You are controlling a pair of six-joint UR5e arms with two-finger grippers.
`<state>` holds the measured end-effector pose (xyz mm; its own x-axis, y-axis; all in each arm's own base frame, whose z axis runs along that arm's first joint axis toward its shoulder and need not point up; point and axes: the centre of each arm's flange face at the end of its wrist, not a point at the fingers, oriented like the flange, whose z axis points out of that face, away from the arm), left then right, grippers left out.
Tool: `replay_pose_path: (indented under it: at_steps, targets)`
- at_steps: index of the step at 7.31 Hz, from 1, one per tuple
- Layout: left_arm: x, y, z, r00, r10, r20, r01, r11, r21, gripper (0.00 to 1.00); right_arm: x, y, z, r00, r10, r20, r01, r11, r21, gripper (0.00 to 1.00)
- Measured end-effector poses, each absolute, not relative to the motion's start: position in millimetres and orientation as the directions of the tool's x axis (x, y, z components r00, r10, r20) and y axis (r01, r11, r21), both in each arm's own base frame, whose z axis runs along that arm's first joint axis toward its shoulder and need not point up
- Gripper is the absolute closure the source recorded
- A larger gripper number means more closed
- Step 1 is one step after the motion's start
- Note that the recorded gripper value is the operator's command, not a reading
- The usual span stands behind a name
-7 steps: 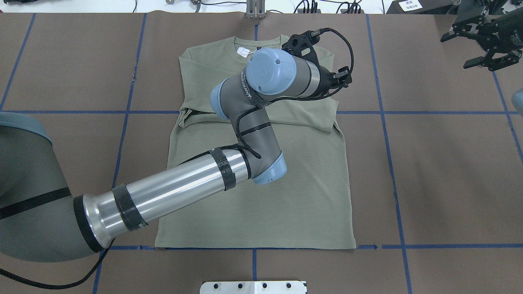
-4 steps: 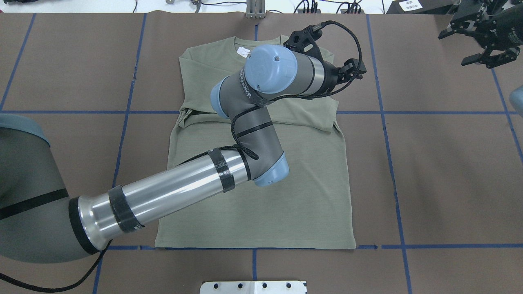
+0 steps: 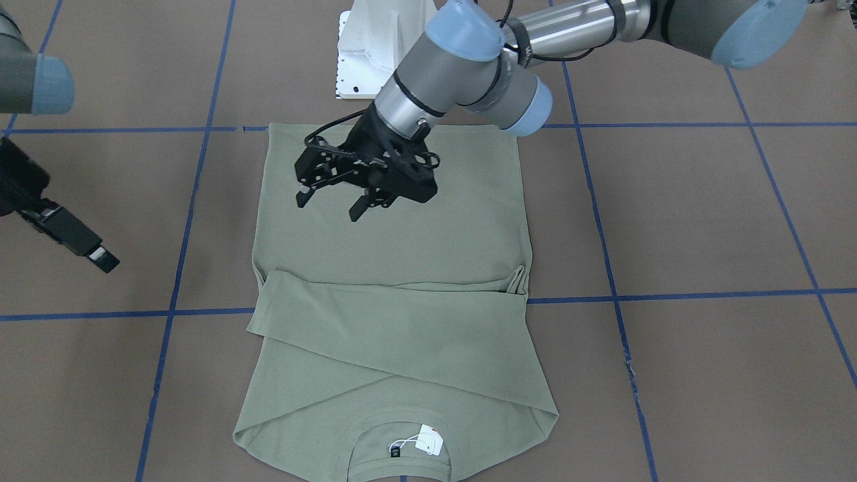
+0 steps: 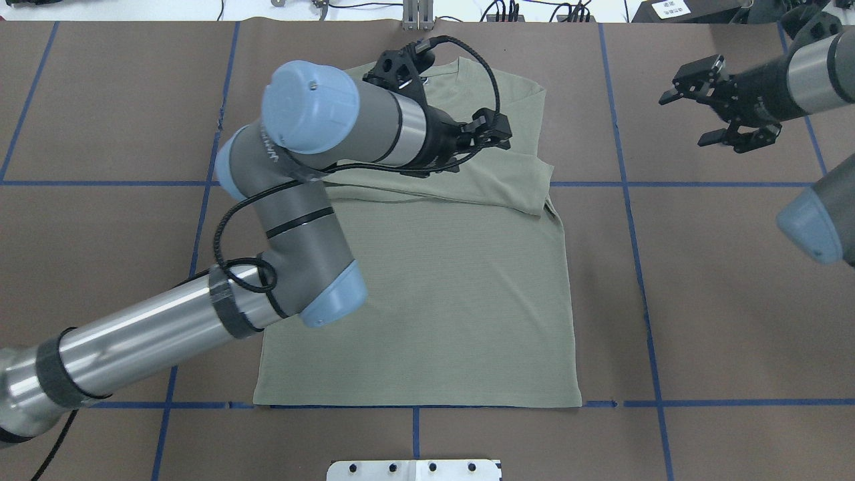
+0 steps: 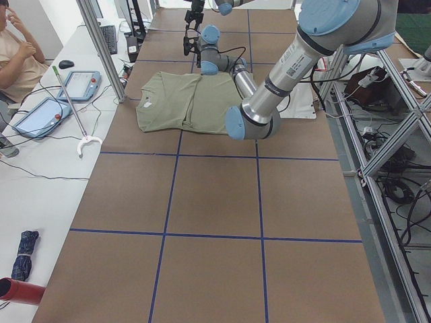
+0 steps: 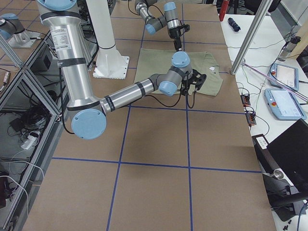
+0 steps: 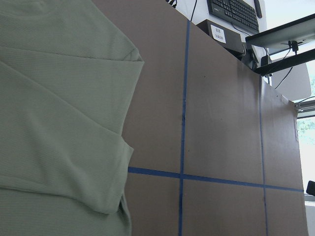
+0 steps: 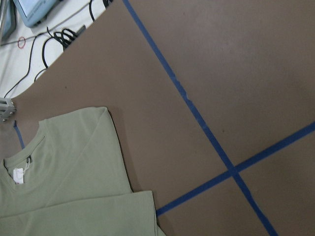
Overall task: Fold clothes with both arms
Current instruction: 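Release the sleeve with the left gripper while the right gripper moves to the hem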
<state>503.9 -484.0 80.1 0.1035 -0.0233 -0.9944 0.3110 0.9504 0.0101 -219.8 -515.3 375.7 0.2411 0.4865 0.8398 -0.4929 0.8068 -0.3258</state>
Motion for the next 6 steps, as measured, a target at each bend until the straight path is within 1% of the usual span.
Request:
replay_pose_path:
  at_steps: [2,3,5,6]
  targets:
    - [427.8,-457.5,110.3,0.217,0.051,-0.975,0.272,0.956,0.110,0.12,-279.1,-430.8,369.3,0.259,0.493,0.830,-0.495,0.806,-0.324,0.00]
    - [403.8,-448.3,126.8,0.246,0.063,-0.967,0.255,0.959,0.127,0.12,-310.7,-394.3,364.0,0.272,0.497,0.824,-0.505,0.802,-0.318,0.00]
    - [384.9,-442.4,148.0,0.273,0.066,-0.960,0.244,0.960,0.135,0.12,-377.1,-324.2,353.2,0.331,0.500,0.800,-0.545,0.794,-0.271,0.01]
    - [382.9,-443.1,155.8,0.283,0.060,-0.957,0.245,0.960,0.133,0.12,-400.4,-293.6,350.7,0.346,0.509,0.788,-0.543,0.794,-0.274,0.02]
